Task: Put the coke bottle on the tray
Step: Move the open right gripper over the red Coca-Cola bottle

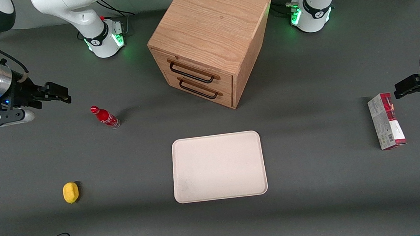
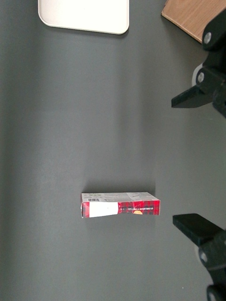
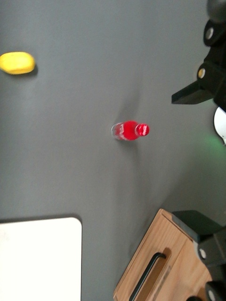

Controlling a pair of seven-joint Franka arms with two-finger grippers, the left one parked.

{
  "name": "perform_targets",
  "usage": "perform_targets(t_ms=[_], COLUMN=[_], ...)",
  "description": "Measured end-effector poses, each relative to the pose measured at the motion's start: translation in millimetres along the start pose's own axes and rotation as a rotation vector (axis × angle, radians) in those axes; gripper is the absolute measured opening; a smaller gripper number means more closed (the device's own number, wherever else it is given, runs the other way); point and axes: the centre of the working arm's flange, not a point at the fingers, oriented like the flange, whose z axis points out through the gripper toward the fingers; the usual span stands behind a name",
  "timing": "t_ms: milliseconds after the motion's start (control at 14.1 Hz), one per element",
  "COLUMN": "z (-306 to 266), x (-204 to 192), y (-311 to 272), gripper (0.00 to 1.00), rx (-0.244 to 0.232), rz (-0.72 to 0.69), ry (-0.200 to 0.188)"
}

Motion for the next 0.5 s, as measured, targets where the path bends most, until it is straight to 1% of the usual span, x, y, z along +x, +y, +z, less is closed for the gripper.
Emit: perform_targets(t_ms=[142, 354, 496], z=[17.7, 55.0, 88.2], x=[-17.8, -48.2, -53.6], y=[11.3, 19.8, 25.4], gripper=[1.00, 1.00, 1.00], rx=[0.008, 0.012, 0.014], rz=[0.014, 0.021, 0.028], ry=[0.031, 0.036, 0.041])
